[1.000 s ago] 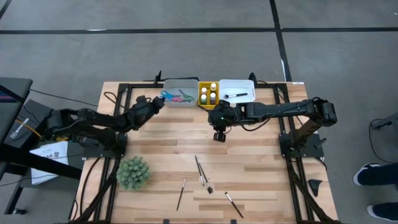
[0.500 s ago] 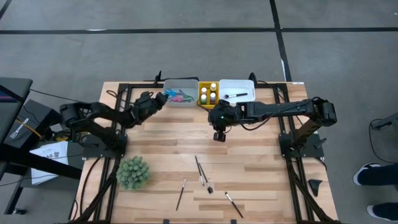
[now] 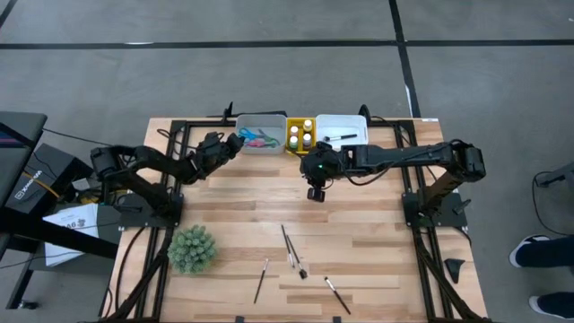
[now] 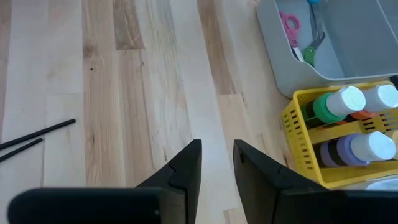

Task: Pick & Place Paint Supplies
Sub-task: Put the blue scissors into the gray bin

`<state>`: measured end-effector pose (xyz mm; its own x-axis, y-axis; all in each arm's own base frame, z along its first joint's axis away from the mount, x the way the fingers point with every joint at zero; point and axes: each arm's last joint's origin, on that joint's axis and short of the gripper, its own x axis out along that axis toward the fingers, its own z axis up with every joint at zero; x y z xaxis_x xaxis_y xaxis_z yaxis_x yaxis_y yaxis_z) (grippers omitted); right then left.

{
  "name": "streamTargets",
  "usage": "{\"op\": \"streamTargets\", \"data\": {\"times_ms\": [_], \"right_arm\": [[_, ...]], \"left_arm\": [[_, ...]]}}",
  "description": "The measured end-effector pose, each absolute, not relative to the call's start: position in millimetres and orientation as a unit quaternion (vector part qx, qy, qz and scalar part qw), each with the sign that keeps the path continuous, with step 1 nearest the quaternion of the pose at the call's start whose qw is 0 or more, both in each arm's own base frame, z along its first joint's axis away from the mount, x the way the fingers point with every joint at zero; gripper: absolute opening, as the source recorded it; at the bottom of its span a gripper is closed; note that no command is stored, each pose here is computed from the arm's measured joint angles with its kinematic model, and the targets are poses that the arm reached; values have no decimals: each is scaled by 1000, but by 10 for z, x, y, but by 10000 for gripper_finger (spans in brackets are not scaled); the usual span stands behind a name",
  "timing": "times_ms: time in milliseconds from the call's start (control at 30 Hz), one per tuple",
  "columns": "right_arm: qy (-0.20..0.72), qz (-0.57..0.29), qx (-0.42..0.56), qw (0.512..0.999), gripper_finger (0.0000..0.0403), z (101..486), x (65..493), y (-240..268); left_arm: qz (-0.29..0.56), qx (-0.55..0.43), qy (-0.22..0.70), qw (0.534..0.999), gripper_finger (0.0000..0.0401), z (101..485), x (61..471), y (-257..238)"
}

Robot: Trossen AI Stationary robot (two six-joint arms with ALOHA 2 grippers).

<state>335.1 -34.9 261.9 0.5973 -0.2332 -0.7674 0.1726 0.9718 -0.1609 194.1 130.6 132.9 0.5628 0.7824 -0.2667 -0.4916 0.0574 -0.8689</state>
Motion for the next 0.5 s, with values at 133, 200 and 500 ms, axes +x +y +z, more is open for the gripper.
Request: {"op": "streamTargets", "data": {"times_ms": [133, 200, 500], "right_arm": [[433, -113, -35, 894, 87, 2621, 3353, -346], [433, -113, -35, 894, 87, 2621, 3353, -346], [431, -113, -35, 895, 87, 2623, 3357, -345]], "left_arm": [[447, -521, -139, 713, 13, 1327, 1940, 1306], [449, -520, -140, 713, 13, 1328, 1939, 1307], [449, -521, -141, 712, 32, 1328, 1939, 1307]]}}
